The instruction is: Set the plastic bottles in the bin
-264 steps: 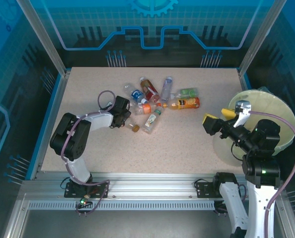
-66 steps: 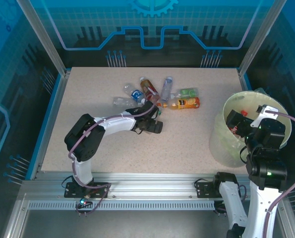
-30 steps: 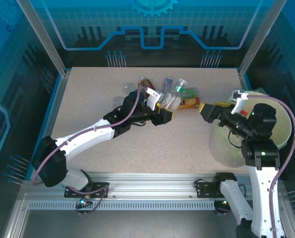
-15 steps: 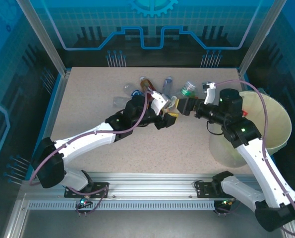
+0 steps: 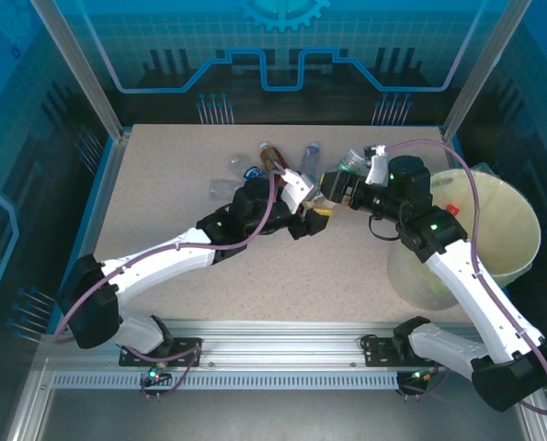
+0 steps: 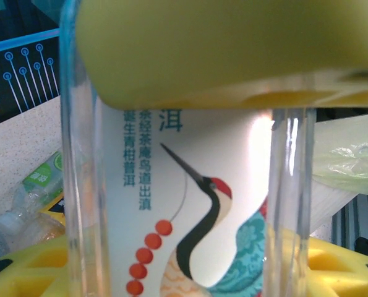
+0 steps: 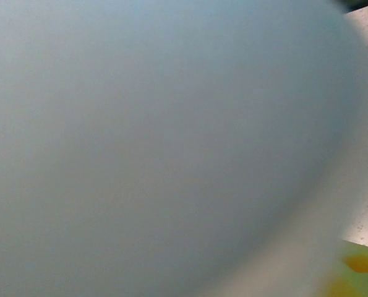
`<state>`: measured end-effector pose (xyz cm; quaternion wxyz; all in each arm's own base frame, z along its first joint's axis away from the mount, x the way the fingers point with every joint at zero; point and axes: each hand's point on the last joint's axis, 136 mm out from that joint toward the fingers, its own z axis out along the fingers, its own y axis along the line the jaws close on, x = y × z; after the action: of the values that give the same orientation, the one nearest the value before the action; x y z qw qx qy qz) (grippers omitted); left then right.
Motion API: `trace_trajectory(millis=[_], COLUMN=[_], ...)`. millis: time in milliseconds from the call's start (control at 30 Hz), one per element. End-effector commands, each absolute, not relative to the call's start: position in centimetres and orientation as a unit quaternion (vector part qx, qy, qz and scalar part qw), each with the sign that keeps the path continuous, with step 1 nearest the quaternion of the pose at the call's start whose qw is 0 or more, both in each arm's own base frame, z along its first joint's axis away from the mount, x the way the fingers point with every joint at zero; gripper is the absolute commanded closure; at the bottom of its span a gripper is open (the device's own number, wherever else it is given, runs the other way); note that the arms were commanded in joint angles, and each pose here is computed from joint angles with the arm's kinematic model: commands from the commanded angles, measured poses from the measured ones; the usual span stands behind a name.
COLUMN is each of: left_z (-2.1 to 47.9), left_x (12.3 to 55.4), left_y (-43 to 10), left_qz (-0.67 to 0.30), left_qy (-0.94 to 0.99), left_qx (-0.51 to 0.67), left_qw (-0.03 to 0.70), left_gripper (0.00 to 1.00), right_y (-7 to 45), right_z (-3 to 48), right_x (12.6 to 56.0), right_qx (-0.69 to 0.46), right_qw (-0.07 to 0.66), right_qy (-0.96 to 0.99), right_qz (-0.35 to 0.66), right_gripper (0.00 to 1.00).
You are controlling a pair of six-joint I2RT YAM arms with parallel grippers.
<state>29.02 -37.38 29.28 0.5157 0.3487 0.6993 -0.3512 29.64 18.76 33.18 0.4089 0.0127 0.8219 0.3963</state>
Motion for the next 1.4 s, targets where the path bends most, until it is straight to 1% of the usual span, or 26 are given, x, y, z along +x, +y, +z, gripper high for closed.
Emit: trace_trajectory(millis=[0,167,300,367,500,600,633,967,1133,1267,1367], left_z=[30.9,30.7,30.2,29.9,29.8,30.1,30.3,31.0,29.8,29.1,28.4], left_x=[28.6,28.4,28.6,29.0,29.9,30.0,30.1,31.0,33.9,35.4,36.3], left_y=[-37.6,-37.7,-37.7,-37.7,-37.2,-37.0,-36.8,-34.7,-31.6,-29.2,-27.9], left_qz=[-0.36,-0.363,-0.357,-0.351,-0.337,-0.336,-0.335,-0.325,-0.238,-0.205,-0.192], left_qy=[0.674,0.675,0.684,0.692,0.705,0.704,0.704,0.71,0.75,0.765,0.781], left_qx=[0.355,0.361,0.36,0.353,0.331,0.322,0.317,0.267,0.191,0.132,0.1], left_qw=[0.538,0.532,0.525,0.523,0.53,0.536,0.54,0.565,0.588,0.596,0.586], left_gripper=[0.62,0.61,0.57,0.47,0.15,0.03,0.01,0.01,0.01,0.01,0.01], right_y=[19.8,19.9,19.5,19.3,18.1,16.9,16.7,14.4,12.4,10.1,8.4], right_z=[34.9,34.5,34.4,34.4,34.2,34.2,34.4,35.2,35.9,36.9,37.8], right_x=[29.7,29.6,29.4,29.3,29.2,28.9,28.8,28.1,27.5,26.8,26.1], right_qx=[-0.005,-0.016,-0.023,-0.028,-0.027,-0.028,-0.033,-0.042,-0.044,-0.033,-0.022], right_qw=[0.419,0.416,0.424,0.425,0.437,0.449,0.451,0.474,0.487,0.507,0.522], right_qy=[0.804,0.81,0.813,0.816,0.827,0.835,0.836,0.845,0.852,0.85,0.846], right_qz=[0.423,0.414,0.398,0.39,0.352,0.318,0.31,0.246,0.189,0.137,0.106], right_gripper=[0.25,0.35,0.45,0.47,0.5,0.52,0.52,0.54,0.55,0.55,0.55])
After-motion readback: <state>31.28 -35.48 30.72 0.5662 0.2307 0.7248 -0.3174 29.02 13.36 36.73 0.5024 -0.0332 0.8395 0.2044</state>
